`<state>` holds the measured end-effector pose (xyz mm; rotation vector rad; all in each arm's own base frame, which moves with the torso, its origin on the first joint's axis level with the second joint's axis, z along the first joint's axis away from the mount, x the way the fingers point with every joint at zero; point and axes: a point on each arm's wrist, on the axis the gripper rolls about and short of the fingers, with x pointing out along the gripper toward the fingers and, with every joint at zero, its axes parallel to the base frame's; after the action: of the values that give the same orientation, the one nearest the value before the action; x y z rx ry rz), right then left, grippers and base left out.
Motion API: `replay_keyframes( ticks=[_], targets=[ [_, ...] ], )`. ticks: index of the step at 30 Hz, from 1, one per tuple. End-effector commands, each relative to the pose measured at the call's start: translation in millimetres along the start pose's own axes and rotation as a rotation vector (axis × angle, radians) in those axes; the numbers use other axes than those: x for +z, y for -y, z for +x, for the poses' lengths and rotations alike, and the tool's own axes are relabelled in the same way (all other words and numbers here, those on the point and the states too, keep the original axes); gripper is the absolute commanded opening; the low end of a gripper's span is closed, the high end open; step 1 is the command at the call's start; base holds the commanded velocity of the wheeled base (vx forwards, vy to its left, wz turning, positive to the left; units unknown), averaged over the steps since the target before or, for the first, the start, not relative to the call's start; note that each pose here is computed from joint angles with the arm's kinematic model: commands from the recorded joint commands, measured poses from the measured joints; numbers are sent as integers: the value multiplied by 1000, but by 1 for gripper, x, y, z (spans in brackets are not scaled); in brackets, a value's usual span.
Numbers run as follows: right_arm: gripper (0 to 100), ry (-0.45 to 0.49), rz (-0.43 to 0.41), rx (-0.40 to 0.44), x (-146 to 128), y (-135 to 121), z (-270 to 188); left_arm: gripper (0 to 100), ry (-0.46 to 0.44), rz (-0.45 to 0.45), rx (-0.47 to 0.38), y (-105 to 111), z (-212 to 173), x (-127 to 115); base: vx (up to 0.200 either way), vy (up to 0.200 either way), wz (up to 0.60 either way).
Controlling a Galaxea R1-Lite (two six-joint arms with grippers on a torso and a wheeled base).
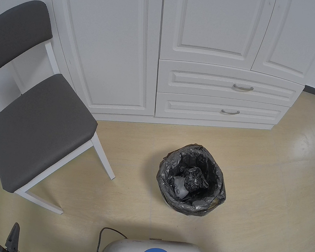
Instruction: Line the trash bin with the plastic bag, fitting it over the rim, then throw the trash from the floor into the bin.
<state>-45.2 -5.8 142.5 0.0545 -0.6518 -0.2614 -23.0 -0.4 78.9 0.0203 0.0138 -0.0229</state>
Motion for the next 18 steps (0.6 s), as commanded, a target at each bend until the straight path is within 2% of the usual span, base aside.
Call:
replay_keyframes(
  ticks=[1, 5, 6, 7, 9, 11, 18],
  targets=[
    [100, -131, -37, -2, -18, 1, -3, 100, -1, -1, 0, 0, 0, -4, 0, 0, 0],
    [100, -294, -70, 5, -34, 1, -7, 100, -1, -1, 0, 0, 0, -4, 0, 0, 0],
    [100, -371, -87, 5, -42, 1, -10, 100, -1, -1, 0, 0, 0, -4, 0, 0, 0],
    [100, -385, -92, 2, -43, 1, -10, 100, -1, -1, 0, 0, 0, -4, 0, 0, 0],
    [100, -508, -108, 9, -55, 2, -16, 100, -1, -1, 0, 0, 0, -4, 0, 0, 0],
    [100, -568, -122, 16, -60, 3, -19, 100, -1, -1, 0, 0, 0, -4, 0, 0, 0],
    [100, -574, -120, 75, -61, 2, -19, 100, -1, -1, 0, 0, 0, -3, 0, 0, 0]
  ],
)
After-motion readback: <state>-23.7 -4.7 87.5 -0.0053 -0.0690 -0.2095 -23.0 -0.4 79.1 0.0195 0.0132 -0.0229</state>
